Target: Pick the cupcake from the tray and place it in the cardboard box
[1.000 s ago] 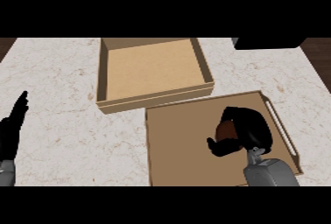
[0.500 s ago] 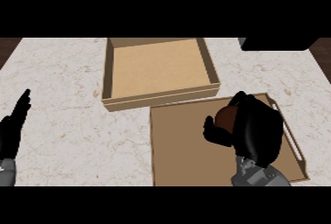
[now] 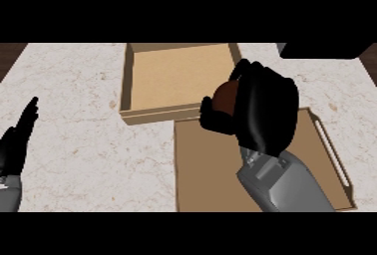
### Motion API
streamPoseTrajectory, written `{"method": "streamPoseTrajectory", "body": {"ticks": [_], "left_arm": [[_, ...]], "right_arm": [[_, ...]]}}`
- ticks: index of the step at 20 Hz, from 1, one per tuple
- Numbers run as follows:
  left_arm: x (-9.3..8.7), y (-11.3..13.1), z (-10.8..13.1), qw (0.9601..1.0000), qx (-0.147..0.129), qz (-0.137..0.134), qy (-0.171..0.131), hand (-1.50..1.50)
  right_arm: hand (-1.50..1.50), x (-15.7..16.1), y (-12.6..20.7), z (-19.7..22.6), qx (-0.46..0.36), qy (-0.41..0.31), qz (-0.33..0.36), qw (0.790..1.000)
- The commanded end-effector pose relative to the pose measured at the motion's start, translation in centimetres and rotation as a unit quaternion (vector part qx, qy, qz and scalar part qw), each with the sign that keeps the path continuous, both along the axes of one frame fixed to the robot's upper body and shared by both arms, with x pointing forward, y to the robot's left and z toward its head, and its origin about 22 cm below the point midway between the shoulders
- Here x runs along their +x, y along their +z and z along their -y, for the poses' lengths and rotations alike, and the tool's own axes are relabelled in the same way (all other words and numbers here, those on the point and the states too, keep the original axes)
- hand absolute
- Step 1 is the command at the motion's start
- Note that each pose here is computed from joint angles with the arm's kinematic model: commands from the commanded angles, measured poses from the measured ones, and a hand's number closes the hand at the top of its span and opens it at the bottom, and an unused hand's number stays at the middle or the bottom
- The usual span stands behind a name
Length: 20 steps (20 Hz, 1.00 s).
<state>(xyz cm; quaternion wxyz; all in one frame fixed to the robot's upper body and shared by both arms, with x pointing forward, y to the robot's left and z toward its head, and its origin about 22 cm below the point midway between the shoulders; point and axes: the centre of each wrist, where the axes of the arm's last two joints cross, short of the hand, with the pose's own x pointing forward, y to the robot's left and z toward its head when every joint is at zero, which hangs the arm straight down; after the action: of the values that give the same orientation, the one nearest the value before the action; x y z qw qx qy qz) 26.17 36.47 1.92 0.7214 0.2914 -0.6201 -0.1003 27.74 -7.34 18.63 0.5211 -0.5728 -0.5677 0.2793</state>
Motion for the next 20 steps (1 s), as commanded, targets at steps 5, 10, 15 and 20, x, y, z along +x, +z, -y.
{"method": "streamPoseTrajectory", "body": {"ticks": [5, 10, 15, 20], "left_arm": [[0.4, -1.1, 2.5, 0.9998, -0.007, 0.005, -0.018, 0.0], [0.5, -0.7, 2.3, 0.9999, -0.005, 0.0, -0.01, 0.0], [1.2, 0.6, 1.3, 0.9996, 0.005, 0.005, -0.028, 0.0], [2.1, 2.1, 2.1, 0.9994, 0.001, 0.015, -0.033, 0.0]], "right_arm": [[1.5, 6.0, 4.7, -3.6, 0.096, 0.0, 0.028, 0.995], [1.5, 10.4, 5.9, -2.3, 0.149, -0.002, 0.031, 0.988], [1.5, 13.9, 4.3, -3.3, 0.186, -0.023, 0.017, 0.982], [1.5, 16.4, 3.1, -2.7, 0.192, -0.021, 0.008, 0.981]]}}
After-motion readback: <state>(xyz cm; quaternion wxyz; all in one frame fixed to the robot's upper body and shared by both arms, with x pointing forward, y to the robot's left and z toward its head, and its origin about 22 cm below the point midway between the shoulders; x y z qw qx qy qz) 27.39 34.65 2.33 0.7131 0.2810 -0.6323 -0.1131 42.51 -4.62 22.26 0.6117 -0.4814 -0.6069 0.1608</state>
